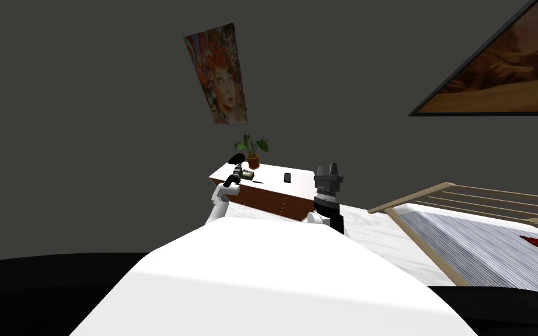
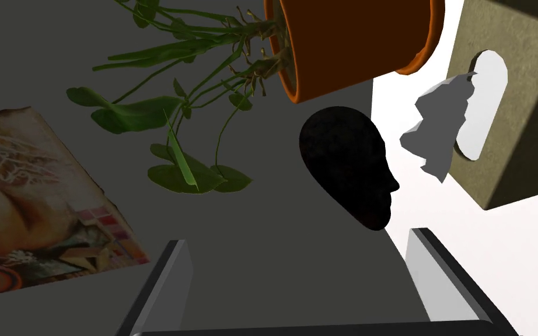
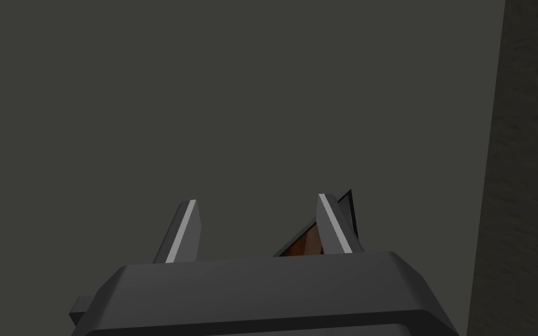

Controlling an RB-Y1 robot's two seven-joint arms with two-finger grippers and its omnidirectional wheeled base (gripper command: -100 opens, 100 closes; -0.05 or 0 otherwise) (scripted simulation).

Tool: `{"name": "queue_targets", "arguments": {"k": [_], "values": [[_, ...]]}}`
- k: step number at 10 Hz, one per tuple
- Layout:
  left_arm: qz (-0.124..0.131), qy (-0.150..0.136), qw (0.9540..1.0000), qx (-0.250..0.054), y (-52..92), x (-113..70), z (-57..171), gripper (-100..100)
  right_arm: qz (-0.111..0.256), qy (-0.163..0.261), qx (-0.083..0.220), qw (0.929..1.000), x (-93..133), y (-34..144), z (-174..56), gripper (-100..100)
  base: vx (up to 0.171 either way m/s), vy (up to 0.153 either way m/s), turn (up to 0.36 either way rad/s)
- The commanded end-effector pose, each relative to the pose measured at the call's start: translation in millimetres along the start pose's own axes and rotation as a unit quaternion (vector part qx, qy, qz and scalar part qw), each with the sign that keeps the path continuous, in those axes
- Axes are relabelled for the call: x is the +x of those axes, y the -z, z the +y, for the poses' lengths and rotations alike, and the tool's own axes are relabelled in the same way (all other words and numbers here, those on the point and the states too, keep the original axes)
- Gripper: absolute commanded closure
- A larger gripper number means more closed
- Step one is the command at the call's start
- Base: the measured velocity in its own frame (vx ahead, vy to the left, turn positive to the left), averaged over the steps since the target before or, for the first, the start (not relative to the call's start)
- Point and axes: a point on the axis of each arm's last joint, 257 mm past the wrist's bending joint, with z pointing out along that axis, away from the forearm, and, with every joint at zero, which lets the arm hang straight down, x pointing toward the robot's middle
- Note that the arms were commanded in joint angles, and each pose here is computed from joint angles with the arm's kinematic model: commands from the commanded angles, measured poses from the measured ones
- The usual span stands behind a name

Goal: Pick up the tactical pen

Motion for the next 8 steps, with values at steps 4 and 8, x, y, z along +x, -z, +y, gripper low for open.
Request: {"name": "queue_targets", "arguments": {"k": [4,8], "values": [[-0.006,-0.002,0.9974,-0.071,-14.9,0.1,32,-100,0.000,0.000,0.000,1.0000,0,0.0,0,0,0.017,-0.019,-0.036],[-0.009,-0.004,0.9897,-0.143,-22.2,1.9,65,-100,0.000,0.000,0.000,1.0000,0,0.0,0,0,0.027,-0.021,-0.042]]}}
